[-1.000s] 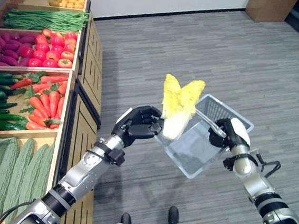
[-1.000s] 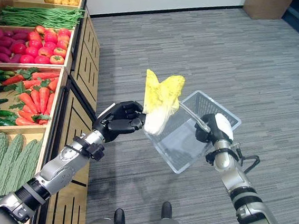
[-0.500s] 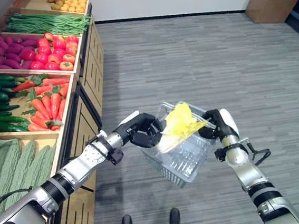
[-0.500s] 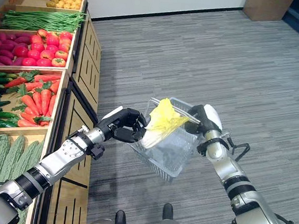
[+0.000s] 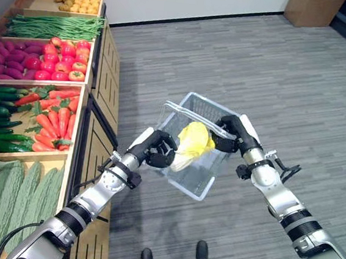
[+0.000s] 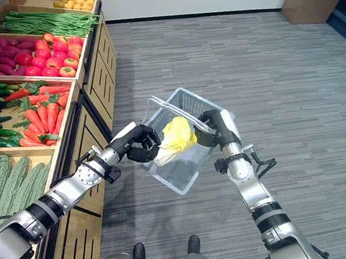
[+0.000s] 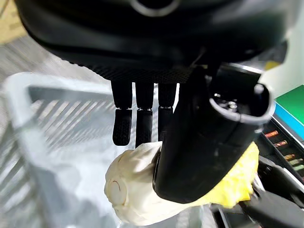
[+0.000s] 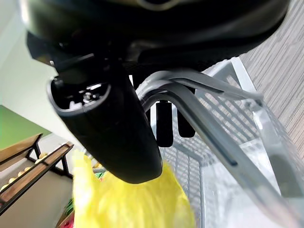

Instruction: Get the vegetables into the basket

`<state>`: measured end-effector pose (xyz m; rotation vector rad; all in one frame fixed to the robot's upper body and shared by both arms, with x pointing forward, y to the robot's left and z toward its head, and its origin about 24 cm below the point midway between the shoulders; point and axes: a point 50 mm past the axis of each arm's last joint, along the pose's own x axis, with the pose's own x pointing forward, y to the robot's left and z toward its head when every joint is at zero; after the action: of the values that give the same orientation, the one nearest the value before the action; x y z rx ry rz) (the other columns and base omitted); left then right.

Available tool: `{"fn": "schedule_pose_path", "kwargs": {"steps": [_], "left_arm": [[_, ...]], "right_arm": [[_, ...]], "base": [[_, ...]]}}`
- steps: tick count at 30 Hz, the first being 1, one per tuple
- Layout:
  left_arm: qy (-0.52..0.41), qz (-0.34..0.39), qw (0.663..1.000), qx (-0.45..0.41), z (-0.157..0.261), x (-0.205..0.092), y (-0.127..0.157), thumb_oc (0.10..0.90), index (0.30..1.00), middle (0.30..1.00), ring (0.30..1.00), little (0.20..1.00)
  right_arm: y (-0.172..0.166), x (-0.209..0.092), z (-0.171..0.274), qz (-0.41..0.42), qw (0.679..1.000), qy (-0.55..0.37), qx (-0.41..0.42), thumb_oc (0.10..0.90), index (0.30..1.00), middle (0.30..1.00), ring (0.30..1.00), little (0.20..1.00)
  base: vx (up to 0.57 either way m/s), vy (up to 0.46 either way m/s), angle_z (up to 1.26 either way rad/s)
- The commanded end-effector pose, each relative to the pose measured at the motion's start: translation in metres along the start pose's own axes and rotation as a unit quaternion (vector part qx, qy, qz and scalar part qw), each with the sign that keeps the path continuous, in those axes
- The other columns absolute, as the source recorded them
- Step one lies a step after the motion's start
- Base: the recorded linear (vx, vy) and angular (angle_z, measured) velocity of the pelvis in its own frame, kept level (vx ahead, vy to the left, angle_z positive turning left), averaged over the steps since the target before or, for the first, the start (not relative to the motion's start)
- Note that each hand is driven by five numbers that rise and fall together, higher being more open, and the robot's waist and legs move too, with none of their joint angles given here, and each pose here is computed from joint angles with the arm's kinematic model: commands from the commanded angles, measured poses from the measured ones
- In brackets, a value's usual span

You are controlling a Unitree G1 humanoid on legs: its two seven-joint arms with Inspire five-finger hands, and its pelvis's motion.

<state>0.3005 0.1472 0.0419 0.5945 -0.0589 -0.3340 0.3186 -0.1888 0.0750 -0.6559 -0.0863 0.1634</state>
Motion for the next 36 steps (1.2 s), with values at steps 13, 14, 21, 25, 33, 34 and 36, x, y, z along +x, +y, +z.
{"fn": "schedule_pose_path", "kwargs": {"steps": [13,14,21,25,33,34,36], "left_arm": [[-0.014,0.087,0.99,0.106,0.002,0.009,0.013,0.9,1.0,1.0,1.0,1.0],[-0.02,0.086,0.991,0.102,0.004,0.007,0.012,0.9,1.0,1.0,1.0,1.0],[-0.087,0.065,0.994,-0.006,0.029,-0.008,0.004,0.9,1.0,1.0,1.0,1.0],[-0.12,0.027,0.99,-0.07,0.04,-0.023,0.001,0.9,1.0,1.0,1.0,1.0],[-0.099,0.008,0.991,-0.094,0.027,-0.048,0.003,0.9,1.0,1.0,1.0,1.0],[-0.073,0.012,0.993,-0.092,0.016,-0.054,0.002,0.9,1.0,1.0,1.0,1.0],[-0.059,0.017,0.995,-0.083,0.01,-0.057,0.002,0.9,1.0,1.0,1.0,1.0]], "right_arm": [[0.007,-0.001,0.067,-0.03,0.976,-0.179,0.118,0.4,0.3,0.3,0.3,0.3],[0.006,-0.001,0.064,-0.036,0.977,-0.173,0.12,0.4,0.3,0.3,0.3,0.3],[-0.005,-0.006,0.031,-0.099,0.982,-0.103,0.125,0.4,0.3,0.3,0.3,0.3],[-0.015,-0.01,0.007,-0.136,0.984,-0.051,0.105,0.4,0.3,0.3,0.3,0.3],[-0.031,-0.025,-0.034,-0.197,0.976,0.034,0.091,0.4,0.3,0.3,0.3,0.3],[-0.033,-0.031,-0.047,-0.211,0.971,0.063,0.089,0.4,0.3,0.3,0.3,0.3],[-0.034,-0.035,-0.056,-0.219,0.968,0.081,0.088,0.4,0.3,0.3,0.3,0.3]], "base": [[0.0,0.0,0.0],[0.0,0.0,0.0],[0.0,-0.001,0.0],[0.0,0.0,0.0],[0.0,0.0,0.0],[0.0,0.0,0.0],[0.0,0.0,0.0]]}}
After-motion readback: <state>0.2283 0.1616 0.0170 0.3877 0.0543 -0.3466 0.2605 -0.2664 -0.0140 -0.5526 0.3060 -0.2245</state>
